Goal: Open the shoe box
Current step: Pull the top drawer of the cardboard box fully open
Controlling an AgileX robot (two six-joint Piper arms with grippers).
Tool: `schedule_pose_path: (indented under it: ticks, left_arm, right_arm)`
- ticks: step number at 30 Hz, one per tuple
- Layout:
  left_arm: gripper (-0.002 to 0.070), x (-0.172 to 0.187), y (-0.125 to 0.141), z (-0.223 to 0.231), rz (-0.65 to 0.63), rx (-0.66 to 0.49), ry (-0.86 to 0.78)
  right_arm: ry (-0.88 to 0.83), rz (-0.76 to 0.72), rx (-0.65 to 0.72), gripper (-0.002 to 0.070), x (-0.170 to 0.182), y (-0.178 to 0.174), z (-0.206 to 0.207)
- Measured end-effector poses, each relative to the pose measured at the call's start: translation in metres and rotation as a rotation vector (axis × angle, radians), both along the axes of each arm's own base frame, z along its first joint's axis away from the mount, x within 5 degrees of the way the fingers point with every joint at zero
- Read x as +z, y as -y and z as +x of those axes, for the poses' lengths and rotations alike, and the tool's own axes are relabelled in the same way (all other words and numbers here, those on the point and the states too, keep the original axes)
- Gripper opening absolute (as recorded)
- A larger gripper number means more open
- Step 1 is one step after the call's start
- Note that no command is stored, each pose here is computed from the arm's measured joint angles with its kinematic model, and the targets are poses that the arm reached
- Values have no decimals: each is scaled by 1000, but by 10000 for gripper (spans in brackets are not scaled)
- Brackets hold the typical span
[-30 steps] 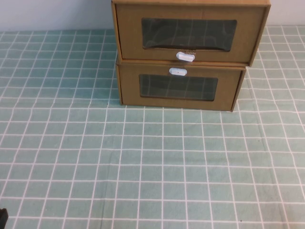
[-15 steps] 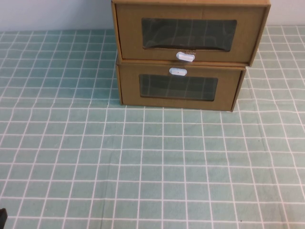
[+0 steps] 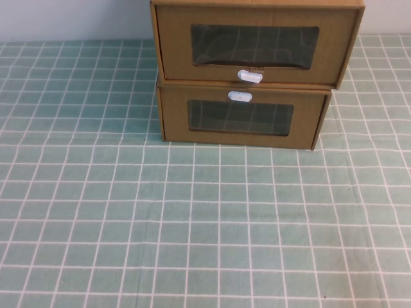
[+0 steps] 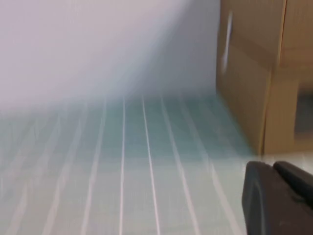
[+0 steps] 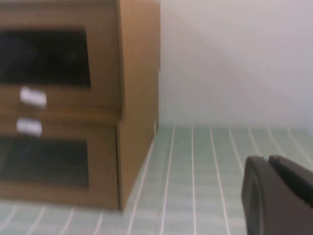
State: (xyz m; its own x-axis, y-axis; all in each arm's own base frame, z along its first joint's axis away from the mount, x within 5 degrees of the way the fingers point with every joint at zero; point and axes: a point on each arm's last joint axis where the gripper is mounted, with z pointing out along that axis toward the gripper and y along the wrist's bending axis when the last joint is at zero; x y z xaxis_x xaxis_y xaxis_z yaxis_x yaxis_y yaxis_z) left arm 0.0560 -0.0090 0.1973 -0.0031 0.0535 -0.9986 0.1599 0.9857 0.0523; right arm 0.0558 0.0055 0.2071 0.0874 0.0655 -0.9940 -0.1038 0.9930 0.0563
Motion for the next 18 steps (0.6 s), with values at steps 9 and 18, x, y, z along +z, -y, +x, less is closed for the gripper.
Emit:
schedule_pose_path:
  ticks: [9,18]
  left_arm:
    - [-5,55,-2,-17,-102,-13,632]
    - [-5,69,-6,-30,-190,-14,841]
  right_arm:
    - [508,52,-12,-13,43,3,-15]
    - [784,140,-11,-13,62,7,-33]
